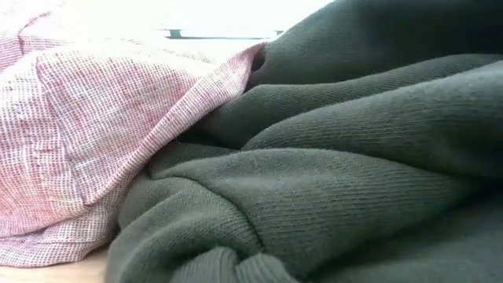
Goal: Sort clothes
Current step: Put the black shirt into the white laundry organizer
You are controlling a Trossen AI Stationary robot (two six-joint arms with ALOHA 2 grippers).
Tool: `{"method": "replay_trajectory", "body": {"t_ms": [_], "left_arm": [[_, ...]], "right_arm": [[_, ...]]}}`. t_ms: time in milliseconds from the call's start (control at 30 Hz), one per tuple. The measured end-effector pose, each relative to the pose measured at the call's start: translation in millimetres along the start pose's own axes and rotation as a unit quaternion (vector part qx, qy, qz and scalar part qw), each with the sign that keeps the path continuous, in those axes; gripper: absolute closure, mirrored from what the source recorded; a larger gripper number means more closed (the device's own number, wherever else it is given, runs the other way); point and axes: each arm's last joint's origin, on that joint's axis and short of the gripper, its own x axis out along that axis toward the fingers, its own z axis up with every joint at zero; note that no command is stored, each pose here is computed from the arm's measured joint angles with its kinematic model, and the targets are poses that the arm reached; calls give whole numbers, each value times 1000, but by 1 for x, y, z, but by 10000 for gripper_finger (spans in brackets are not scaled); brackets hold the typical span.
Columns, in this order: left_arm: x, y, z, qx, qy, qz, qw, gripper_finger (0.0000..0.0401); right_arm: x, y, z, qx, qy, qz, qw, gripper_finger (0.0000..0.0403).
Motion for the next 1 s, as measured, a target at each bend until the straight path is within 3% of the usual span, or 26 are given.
{"method": "replay_trajectory", "body": {"t_ms": [467, 700, 1000], "left_arm": [[56, 8, -104, -100, -18, -66, 993, 249], [75, 20, -140, -117, -22, -79, 990, 249], [99, 34, -177, -103, 13, -57, 993, 249]], "right_arm": [[0, 0, 0, 0, 0, 0, 1000, 396], [0, 0, 0, 0, 0, 0, 1000, 396], [0, 0, 0, 0, 0, 0, 1000, 396]]}}
